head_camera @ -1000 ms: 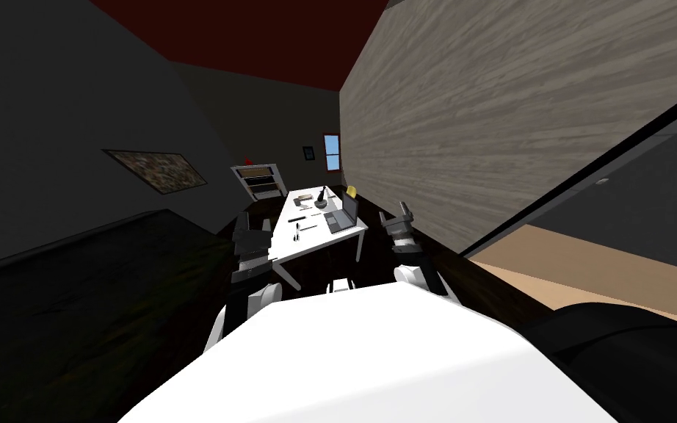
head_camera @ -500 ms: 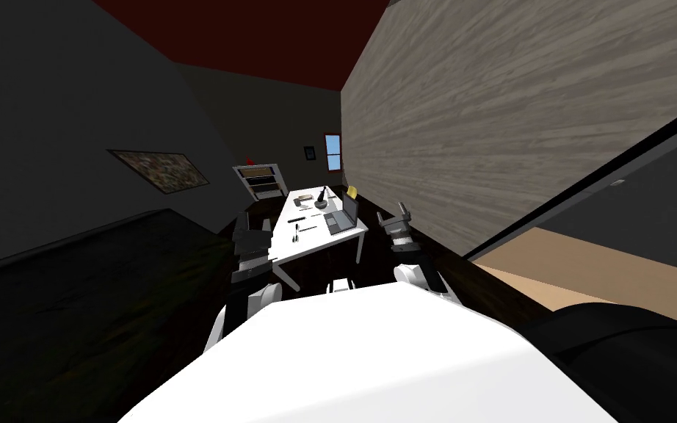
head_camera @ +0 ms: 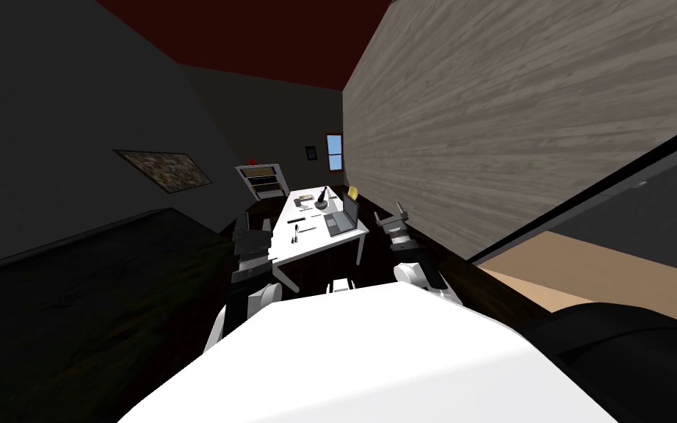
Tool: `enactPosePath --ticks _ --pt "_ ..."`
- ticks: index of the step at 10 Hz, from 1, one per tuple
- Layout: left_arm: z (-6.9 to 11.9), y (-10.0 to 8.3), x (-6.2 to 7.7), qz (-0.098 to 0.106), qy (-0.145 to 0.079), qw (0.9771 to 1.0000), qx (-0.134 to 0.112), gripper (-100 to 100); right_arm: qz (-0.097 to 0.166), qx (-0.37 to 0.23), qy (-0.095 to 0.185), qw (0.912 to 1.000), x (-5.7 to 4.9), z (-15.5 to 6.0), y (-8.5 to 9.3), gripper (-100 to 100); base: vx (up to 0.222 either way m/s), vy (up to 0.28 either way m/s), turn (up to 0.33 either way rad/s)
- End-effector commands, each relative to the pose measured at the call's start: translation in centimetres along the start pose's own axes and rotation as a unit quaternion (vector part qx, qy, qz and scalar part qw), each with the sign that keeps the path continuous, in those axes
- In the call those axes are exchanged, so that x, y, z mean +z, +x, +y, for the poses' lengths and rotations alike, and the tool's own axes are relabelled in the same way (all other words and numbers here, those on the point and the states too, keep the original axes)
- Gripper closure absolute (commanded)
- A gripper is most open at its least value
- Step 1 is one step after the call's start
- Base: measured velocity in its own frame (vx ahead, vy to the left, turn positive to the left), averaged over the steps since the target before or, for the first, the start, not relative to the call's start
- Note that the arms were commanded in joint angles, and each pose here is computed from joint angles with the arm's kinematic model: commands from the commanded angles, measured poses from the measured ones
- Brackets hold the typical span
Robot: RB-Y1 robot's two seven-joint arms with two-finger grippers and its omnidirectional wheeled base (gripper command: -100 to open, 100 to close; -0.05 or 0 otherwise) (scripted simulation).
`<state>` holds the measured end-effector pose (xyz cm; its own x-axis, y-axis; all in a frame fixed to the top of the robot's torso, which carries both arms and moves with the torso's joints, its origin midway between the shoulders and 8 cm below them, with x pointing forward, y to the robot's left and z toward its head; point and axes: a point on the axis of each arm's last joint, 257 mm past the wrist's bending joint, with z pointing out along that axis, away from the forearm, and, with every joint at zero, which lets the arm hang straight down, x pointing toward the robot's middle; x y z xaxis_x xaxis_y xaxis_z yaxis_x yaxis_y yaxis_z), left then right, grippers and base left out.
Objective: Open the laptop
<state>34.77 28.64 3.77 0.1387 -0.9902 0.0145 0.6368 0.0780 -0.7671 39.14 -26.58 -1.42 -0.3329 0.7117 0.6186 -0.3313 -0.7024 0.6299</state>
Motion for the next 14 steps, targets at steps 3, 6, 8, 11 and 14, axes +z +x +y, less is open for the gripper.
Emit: enactPosePath --ticks 3,6,8,11,14 --pt "0.0 0.0 0.0 0.0 0.0 1.0 0.0 0 -0.005 0.073 0.015 0.9972 0.3 -0.7 0.0 -100 0.031 -0.028 0.025" --pt "0.0 0.0 0.0 0.0 0.0 1.0 0.0 0 -0.012 0.138 0.035 0.9898 0.6 -1.8 0.0 -100 0.028 -0.029 0.04" --pt "0.0 0.0 0.0 0.0 0.0 1.0 0.0 0 -0.013 0.155 0.034 0.9872 0.6 -1.8 0.0 -100 0.033 -0.02 0.012" --pt "0.0 0.0 0.0 0.0 0.0 1.0 0.0 0 -0.024 0.22 0.055 0.9736 0.9 -3.0 0.0 -100 0.031 -0.03 0.042" --pt "0.0 0.0 0.0 0.0 0.0 1.0 0.0 0 -0.032 0.267 0.065 0.9611 1.0 -3.7 -0.1 -100 0.025 -0.026 0.024"
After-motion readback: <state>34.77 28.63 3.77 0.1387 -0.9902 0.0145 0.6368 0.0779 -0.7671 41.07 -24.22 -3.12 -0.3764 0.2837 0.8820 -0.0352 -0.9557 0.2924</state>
